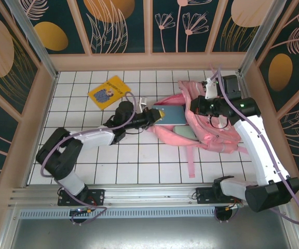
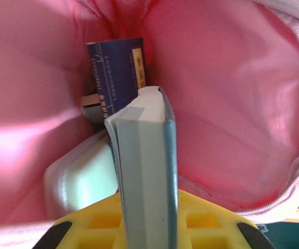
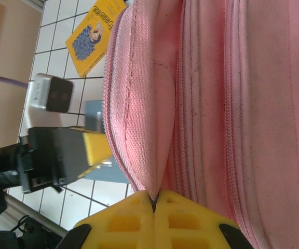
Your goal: Pack the student bag
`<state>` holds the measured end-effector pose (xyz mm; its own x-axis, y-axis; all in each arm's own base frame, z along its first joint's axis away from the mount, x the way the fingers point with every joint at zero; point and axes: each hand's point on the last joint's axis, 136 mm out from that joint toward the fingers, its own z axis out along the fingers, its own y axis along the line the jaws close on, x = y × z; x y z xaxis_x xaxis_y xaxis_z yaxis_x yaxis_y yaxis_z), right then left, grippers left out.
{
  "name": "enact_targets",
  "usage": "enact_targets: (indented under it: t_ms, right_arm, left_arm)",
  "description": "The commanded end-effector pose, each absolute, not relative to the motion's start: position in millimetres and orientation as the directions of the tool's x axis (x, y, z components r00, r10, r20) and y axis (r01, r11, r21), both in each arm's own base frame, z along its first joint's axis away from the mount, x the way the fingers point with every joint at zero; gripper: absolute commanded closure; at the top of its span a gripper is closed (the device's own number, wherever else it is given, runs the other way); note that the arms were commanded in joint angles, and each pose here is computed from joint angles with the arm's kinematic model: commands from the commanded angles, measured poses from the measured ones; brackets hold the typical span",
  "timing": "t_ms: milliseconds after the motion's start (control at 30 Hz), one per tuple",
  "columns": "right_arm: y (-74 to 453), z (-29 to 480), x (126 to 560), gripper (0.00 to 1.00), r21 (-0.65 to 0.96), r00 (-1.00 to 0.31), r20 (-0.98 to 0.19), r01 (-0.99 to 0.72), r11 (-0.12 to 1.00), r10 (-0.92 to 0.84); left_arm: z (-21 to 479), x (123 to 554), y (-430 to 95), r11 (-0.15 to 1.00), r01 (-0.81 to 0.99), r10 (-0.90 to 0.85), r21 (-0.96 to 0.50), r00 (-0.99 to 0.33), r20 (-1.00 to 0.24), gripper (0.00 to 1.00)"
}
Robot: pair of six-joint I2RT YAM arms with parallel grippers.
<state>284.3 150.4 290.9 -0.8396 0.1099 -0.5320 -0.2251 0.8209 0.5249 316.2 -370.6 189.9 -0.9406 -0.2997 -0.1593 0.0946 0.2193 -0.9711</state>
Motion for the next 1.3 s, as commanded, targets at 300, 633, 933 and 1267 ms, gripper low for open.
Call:
enact_targets:
  t_ms: [300,633,933,1267]
  right_arm:
    - [162.9,327.9,279.2,1.00,0.629,-0.782,-0.595,-0.310,0.712,0.185]
    - [169.7,333.3,283.6,1.00,0.684,-0.782,-0.577,-0.307,0.662,0.234]
    - [158.5,333.3,284.9,1.00,0.658,-0.761,-0.598,-0.287,0.696,0.251]
    - [136.9,327.1,287.1,1.00,0.628,-0.736,-0.615,-0.242,0.740,0.282]
  left_arm:
    - [198.8,344.0,-491.3,0.127,0.157,-0.236,-0.979,-0.954,-0.183,1.00]
    - [172.1,334.6,-588.9,0.087,0.142,-0.123,-0.986,-0.981,-0.152,0.90]
    - [162.1,334.2,-587.0,0.150,0.135,-0.142,-0.979,-0.977,-0.157,0.31]
    - [199.2,334.9,-509.2,0.219,0.190,-0.226,-0.957,-0.944,-0.239,0.12]
